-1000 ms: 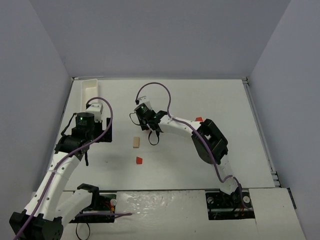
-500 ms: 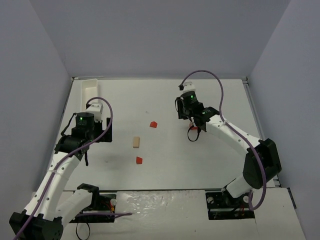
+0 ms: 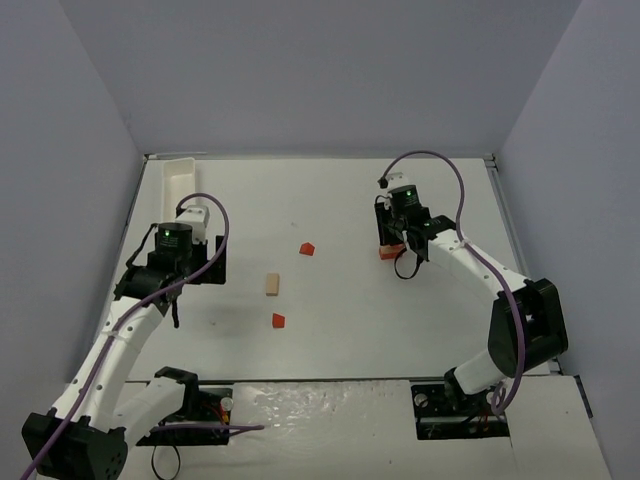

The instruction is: Build the wood block tower

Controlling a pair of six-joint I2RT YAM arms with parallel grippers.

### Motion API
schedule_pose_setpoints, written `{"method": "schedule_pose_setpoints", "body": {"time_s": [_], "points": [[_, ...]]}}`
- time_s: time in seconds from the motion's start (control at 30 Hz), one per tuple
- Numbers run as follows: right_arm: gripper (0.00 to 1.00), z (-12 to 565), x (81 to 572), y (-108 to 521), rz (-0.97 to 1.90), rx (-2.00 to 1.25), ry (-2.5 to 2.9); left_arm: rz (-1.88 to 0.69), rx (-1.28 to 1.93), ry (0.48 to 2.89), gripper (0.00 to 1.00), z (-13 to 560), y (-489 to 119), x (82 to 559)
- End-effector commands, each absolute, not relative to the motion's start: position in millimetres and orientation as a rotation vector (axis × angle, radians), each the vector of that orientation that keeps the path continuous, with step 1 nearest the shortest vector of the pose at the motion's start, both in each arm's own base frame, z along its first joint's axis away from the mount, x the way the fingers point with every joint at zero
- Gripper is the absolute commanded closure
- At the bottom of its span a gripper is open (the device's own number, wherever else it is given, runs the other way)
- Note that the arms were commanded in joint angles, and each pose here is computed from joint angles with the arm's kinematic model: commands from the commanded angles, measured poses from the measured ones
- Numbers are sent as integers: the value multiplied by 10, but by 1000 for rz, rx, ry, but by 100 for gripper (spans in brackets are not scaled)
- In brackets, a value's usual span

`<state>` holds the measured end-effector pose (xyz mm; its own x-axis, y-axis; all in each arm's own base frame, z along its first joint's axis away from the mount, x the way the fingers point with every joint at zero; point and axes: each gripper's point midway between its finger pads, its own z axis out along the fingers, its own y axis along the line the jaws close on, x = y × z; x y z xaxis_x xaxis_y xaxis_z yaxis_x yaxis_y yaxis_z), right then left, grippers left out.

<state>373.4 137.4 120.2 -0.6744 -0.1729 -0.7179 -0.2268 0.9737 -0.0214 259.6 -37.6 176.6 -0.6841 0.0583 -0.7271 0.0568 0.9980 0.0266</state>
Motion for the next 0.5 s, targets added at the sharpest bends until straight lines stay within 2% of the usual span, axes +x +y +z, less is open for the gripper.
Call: {"method": "schedule_pose_setpoints", "body": {"time_s": [0.0, 0.47], "points": [[100, 1364, 3833, 1449, 129, -313, 2262, -3, 78, 2267, 5, 1899, -395, 2728], [100, 1262, 3924, 1341, 87, -277, 2277, -1, 81, 2269, 5, 1899, -395, 2736]]}}
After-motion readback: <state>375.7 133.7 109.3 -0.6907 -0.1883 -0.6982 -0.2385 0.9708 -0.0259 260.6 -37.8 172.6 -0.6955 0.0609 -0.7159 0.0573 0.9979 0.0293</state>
